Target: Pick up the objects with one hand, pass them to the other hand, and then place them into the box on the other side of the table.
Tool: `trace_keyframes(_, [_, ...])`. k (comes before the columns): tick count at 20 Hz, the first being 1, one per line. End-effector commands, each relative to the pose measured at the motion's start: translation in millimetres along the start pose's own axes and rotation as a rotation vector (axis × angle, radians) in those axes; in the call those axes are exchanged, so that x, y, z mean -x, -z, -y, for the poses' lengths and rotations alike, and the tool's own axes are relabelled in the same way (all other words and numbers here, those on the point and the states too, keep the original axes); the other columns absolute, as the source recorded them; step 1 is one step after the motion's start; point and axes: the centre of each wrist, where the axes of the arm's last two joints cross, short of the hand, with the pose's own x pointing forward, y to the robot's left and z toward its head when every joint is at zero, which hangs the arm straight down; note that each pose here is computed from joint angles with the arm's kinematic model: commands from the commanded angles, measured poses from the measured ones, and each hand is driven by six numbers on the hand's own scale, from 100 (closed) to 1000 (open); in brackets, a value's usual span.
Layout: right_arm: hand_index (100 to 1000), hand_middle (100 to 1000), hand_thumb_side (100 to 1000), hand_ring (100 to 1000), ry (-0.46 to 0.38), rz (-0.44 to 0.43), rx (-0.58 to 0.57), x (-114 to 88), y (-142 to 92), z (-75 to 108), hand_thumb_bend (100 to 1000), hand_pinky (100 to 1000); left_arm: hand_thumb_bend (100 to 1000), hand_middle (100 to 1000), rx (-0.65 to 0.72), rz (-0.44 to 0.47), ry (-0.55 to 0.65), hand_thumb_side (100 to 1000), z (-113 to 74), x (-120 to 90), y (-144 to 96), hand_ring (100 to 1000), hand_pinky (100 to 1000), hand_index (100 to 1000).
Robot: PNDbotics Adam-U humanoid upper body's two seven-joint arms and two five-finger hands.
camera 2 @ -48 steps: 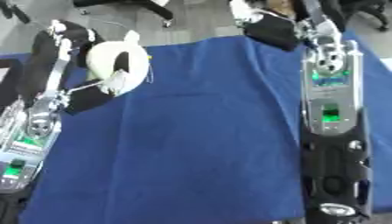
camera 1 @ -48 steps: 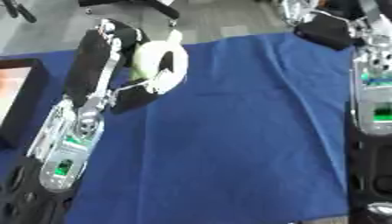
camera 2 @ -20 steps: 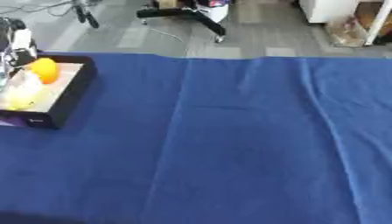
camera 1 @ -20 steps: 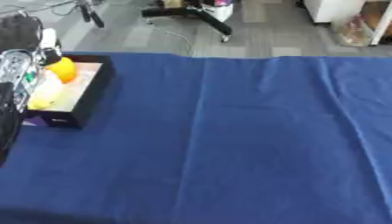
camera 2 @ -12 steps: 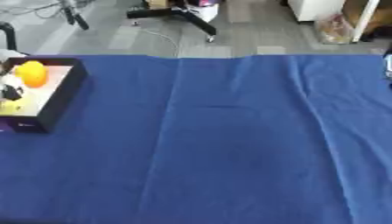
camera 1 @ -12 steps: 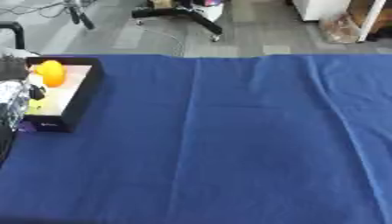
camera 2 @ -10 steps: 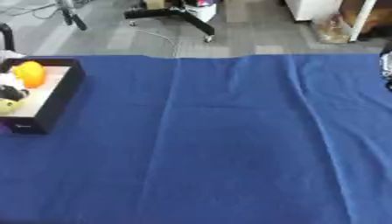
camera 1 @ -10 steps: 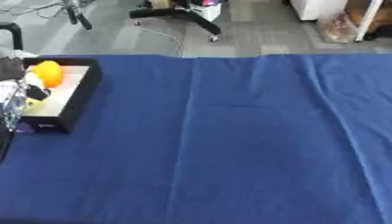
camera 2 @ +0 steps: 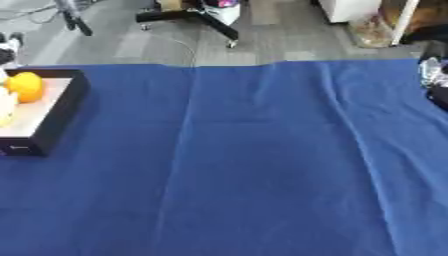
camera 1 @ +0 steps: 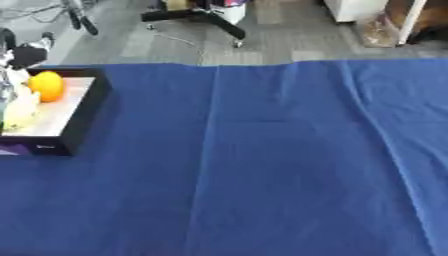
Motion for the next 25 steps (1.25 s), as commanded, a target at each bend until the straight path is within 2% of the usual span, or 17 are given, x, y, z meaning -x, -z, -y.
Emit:
trace_keyframes(1, [819, 483, 427, 441, -0.023, 0.020, 0.010, -3, 4, 8.5, 100, 807, 308, 723, -0.079, 0.122, -0.209, 628, -24.1, -25, -6, 719, 775, 856])
trace_keyframes(4, [821, 484, 430, 430, -0.021, 0.022, 0.017, -3, 4, 9.2, 100, 807, 278, 705, -0.135, 0.213, -0.428, 619, -31.7, -45, -25, 702, 754, 844])
trace_keyframes(5, [820, 483, 431, 428, -0.019, 0.023, 0.020, -3, 3, 9.3, 100, 807, 239, 692, -0.155, 0.245, -0.513, 629, -34.2, -53, -33, 691, 745, 832])
trace_keyframes(7, [826, 485, 431, 428, -0.007, 0.025, 0.020, -3, 2, 7.7, 100, 807, 242, 695, -0.177, 0.314, -0.688, 622, -38.6, -72, -53, 693, 743, 832])
trace_keyframes(12, [838, 494, 438, 426, 0.052, 0.010, 0.017, 4, -6, -1.4, 100, 801, 208, 713, -0.150, 0.476, -1.045, 616, -47.0, -121, -101, 705, 747, 842])
trace_keyframes(17, [848, 516, 478, 432, 0.161, 0.012, 0.062, 9, -16, -12.1, 100, 787, 180, 711, -0.010, 0.611, -1.255, 630, -33.8, -165, -134, 699, 744, 838])
trace_keyframes(20, [851, 542, 495, 435, 0.227, 0.019, 0.102, 10, -22, -17.2, 100, 781, 160, 706, 0.070, 0.614, -1.359, 667, -22.4, -179, -153, 693, 738, 833])
trace_keyframes(25, [847, 589, 500, 437, 0.283, 0.011, 0.141, 14, -29, -21.9, 100, 773, 109, 699, 0.179, 0.572, -1.428, 735, -7.7, -185, -172, 683, 726, 825])
